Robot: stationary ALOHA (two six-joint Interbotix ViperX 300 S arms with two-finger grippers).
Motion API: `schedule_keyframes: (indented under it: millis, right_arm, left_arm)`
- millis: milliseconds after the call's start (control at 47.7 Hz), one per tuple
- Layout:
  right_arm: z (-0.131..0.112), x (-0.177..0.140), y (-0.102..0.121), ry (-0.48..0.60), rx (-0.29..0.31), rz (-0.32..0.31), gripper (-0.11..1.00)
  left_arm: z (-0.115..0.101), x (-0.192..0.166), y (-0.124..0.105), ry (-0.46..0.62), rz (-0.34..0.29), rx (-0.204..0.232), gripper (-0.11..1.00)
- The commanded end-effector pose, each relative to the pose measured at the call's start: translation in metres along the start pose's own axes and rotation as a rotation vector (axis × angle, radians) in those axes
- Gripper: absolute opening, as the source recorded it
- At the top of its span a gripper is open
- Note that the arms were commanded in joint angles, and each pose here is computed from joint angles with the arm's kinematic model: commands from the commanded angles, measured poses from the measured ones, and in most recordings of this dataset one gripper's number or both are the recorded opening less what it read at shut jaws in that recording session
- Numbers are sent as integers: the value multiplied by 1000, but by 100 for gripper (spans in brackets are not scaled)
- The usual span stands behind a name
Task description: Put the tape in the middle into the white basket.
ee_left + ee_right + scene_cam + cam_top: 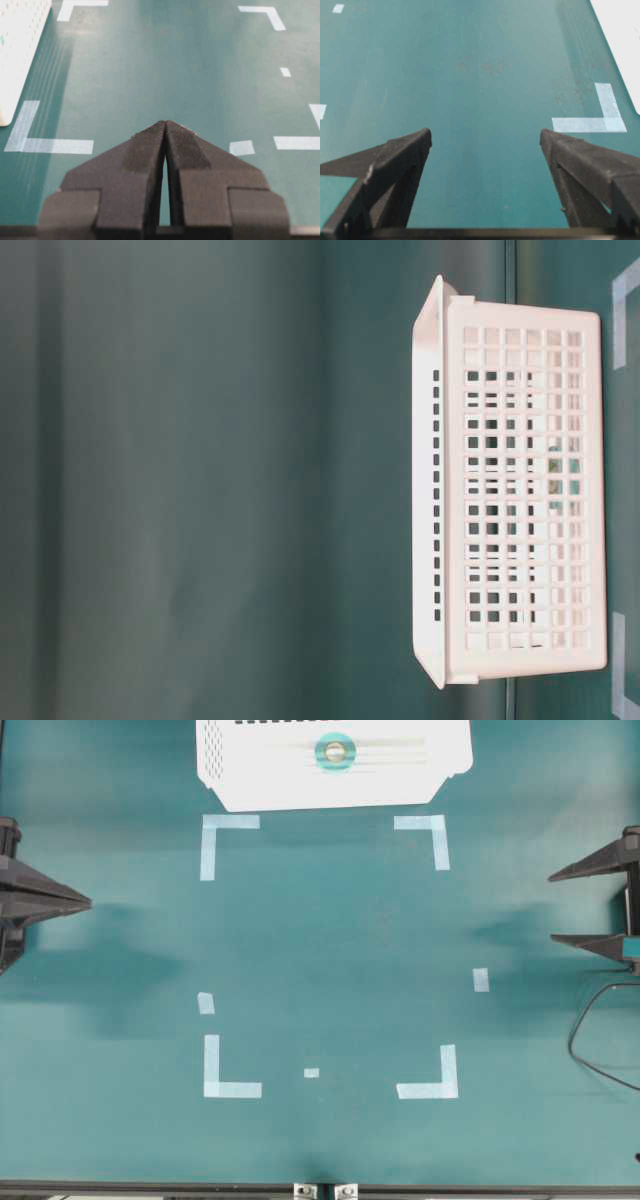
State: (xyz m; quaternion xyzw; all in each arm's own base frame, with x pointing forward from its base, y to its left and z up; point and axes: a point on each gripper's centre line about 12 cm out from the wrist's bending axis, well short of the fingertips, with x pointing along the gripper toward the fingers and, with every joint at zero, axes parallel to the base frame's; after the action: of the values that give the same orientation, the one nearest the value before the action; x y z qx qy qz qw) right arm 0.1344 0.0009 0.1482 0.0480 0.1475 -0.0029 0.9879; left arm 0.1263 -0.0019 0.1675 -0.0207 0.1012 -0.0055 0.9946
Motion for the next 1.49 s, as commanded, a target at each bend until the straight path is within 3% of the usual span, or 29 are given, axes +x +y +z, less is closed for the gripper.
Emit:
schedule_keyframes:
  millis: [0,1469]
  right_arm:
    - [4,1,1,-16,-1,3,99]
    - [3,0,1,-23,-16,6,99]
  left_arm:
    - [6,0,0,-14,1,0,-11]
    - [6,0,0,-14,1,0,-11]
